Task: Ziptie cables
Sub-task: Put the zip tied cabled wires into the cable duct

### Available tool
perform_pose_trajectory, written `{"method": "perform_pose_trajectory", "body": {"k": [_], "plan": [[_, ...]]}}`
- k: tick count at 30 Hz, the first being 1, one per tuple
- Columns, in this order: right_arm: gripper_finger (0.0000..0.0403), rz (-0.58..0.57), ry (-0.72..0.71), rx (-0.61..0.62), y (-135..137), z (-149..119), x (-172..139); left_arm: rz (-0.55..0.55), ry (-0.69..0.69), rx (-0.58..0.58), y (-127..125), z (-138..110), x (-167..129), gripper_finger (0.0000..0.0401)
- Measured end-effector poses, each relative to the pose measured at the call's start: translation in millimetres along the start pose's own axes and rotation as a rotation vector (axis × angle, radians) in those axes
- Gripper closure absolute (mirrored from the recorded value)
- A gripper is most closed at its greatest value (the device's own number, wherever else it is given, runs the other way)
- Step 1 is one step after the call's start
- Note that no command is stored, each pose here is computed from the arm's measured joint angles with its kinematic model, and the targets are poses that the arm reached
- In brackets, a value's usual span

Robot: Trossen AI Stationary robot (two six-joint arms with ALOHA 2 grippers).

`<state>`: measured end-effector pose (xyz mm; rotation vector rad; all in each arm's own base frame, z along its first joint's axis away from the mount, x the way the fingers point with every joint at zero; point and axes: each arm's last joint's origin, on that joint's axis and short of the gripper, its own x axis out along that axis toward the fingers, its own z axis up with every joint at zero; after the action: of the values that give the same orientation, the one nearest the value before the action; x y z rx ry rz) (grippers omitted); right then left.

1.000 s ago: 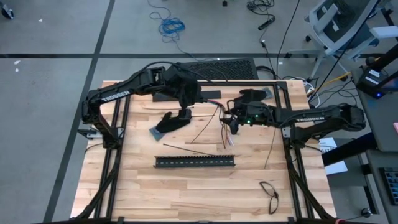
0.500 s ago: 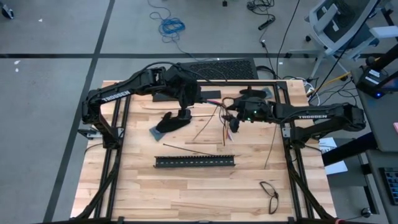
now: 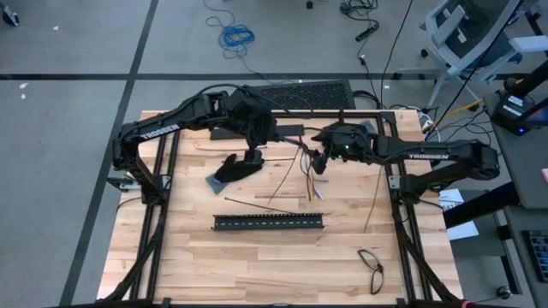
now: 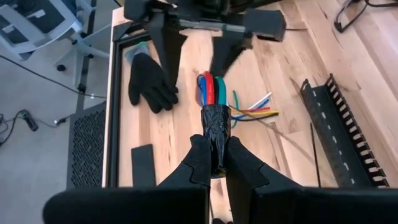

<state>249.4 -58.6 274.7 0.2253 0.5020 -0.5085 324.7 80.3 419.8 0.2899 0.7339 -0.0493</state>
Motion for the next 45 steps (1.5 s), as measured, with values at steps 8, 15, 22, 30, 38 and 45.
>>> {"method": "perform_pose_trajectory", "body": {"k": [8,15,22,30,38,45], "plan": [[0.0128,0.154,0.002,0.011,14.2,-0.6,3.5,-0.003,0.004,-0.001,0.3,-0.8,-0.1,0.0379],[0.0118,0.2,0.101,0.022,22.8,-11.1,-5.5,0.015,0.022,0.017,0.7,-1.8,-0.1,0.0379],[0.0118,0.183,0.029,0.046,21.6,-3.9,-8.0,0.034,0.048,0.038,0.8,-3.5,-0.2,0.0379],[0.0119,0.136,0.001,0.033,16.9,-2.0,7.8,0.039,0.051,0.049,0.3,-3.3,-0.1,0.0379],[0.0119,0.147,-0.016,0.023,23.4,-5.4,31.0,0.042,0.048,0.05,0.5,-2.9,-0.1,0.0379],[0.0127,0.154,-0.044,-0.044,23.7,-2.2,26.1,0.039,0.052,0.05,0.3,-3.3,-0.1,0.0379]]}}
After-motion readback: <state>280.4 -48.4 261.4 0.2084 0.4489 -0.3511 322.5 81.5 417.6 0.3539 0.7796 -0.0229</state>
